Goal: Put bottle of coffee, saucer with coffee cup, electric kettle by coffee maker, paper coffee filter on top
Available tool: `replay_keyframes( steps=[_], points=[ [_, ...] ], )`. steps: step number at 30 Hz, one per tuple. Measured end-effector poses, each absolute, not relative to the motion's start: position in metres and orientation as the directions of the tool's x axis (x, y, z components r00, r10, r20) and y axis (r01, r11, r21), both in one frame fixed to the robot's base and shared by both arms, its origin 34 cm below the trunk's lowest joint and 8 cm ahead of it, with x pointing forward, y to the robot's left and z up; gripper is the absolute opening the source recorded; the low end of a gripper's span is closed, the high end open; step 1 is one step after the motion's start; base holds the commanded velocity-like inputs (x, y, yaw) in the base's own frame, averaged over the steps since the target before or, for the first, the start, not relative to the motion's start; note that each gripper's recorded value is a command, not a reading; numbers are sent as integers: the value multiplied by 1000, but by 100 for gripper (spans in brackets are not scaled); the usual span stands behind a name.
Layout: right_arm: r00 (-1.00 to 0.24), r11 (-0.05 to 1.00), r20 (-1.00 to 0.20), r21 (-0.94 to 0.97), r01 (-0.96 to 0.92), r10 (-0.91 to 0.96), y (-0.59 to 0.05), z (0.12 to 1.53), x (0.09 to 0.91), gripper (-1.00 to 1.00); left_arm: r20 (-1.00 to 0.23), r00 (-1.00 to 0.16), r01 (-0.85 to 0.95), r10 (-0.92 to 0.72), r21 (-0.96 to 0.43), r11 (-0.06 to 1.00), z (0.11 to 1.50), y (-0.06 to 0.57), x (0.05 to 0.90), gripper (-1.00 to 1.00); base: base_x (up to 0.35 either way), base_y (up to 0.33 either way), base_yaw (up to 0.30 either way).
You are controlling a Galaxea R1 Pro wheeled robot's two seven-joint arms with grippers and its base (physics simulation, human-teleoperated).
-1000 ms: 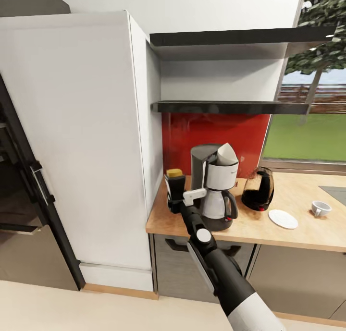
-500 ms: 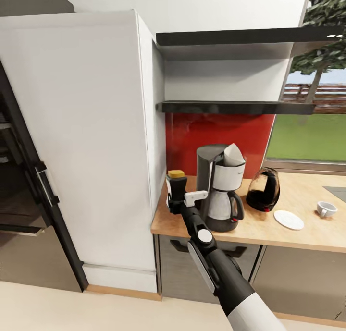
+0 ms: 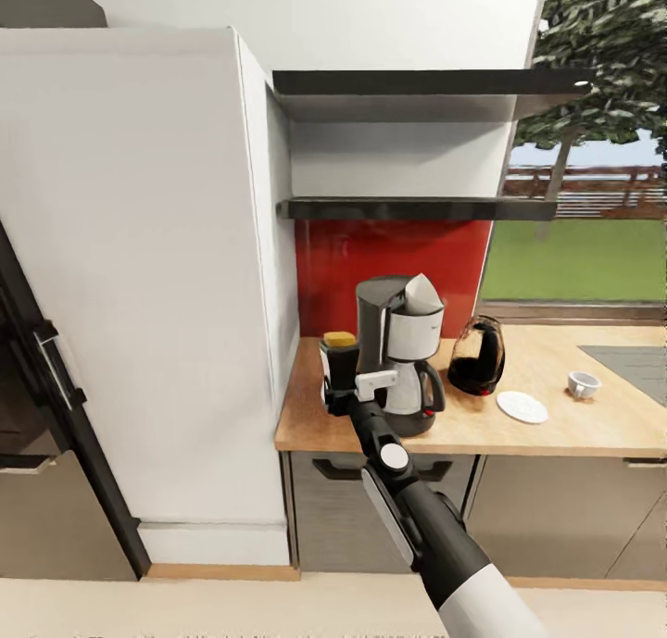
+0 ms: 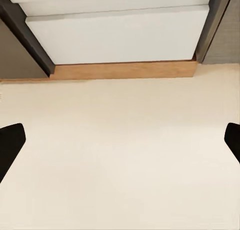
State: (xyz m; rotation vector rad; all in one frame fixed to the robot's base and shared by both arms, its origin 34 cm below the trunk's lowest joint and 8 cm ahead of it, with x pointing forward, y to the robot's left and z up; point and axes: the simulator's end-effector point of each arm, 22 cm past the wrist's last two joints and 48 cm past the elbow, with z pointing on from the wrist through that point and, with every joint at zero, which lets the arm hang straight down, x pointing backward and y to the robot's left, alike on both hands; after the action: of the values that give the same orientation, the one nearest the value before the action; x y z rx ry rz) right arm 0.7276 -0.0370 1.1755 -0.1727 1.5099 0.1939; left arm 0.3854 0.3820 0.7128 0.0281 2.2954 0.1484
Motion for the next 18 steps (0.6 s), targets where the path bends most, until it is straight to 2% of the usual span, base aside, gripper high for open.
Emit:
replay_keyframes(
  steps=[5, 12, 18],
  points=[
    [42, 973, -999, 5, -232, 15, -37, 1167, 728, -100, -744, -664, -29, 68, 116, 993, 714, 382, 387, 100, -119, 139, -8],
    [71, 974, -997, 11, -227, 28, -39, 1157, 729, -100, -747, -661, -30, 66, 114, 993, 714, 381, 388, 100, 110, 242, 0],
    [63, 975, -998, 11, -223, 25, -41, 1142, 729, -100, -747, -662, -29, 64, 111, 993, 714, 379, 389, 100, 31, 55, 0]
  ],
)
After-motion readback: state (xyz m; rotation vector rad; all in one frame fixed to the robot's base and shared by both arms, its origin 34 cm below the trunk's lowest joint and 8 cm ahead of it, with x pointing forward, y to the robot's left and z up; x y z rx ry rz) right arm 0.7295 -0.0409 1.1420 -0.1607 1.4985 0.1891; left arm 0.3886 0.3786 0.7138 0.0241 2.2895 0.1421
